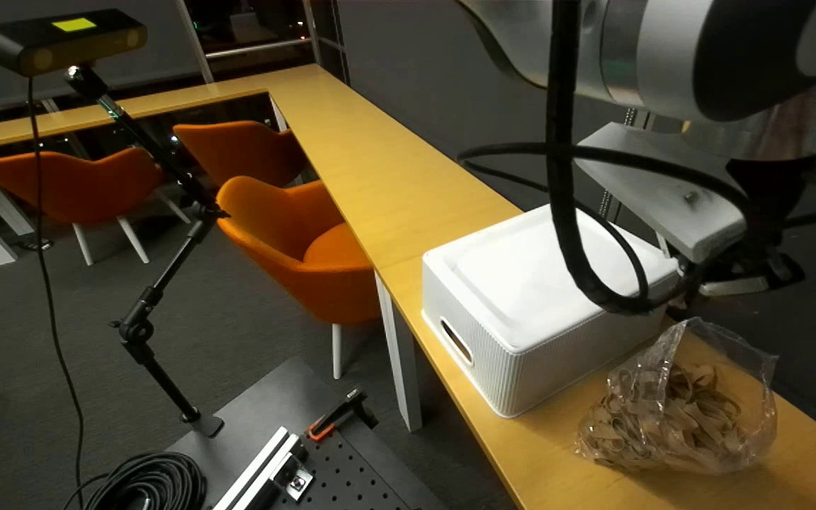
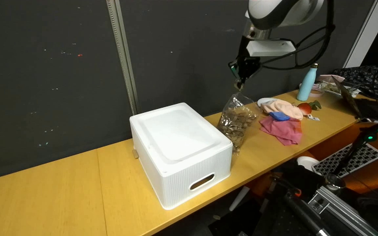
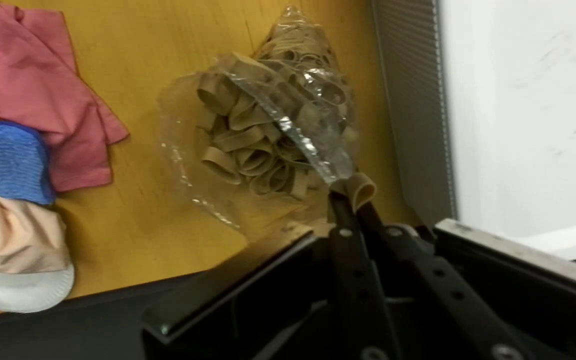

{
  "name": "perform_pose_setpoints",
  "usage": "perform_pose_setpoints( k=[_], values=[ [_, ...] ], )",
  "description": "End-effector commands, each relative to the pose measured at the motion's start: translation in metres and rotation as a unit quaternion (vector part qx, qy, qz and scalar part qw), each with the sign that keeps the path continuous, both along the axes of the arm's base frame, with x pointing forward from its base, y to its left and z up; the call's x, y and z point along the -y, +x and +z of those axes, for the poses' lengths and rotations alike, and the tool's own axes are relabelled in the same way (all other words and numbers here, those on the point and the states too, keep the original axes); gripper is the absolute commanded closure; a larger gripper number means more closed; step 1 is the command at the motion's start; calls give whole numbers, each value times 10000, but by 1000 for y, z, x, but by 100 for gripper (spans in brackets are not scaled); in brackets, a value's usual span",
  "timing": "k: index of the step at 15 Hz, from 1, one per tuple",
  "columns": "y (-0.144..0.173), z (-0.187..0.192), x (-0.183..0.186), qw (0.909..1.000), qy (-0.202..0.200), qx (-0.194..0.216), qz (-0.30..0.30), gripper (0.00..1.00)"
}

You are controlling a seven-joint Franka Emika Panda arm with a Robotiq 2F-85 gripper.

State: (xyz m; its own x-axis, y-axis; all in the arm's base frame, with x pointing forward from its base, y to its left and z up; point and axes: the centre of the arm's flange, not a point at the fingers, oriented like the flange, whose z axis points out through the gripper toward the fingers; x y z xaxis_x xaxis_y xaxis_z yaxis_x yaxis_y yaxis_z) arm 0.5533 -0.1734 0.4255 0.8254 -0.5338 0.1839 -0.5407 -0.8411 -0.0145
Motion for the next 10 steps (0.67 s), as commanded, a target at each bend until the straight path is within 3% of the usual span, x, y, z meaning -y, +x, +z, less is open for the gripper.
perform_pose_setpoints(
  k=[1, 5, 10],
  values=[
    [-29, -11, 32, 9993, 28, -108, -360, 99],
    [-26, -38, 57, 9980, 69, -318, -550, 99],
    [-1, -69, 57, 9974, 50, -544, -474, 99]
  ],
)
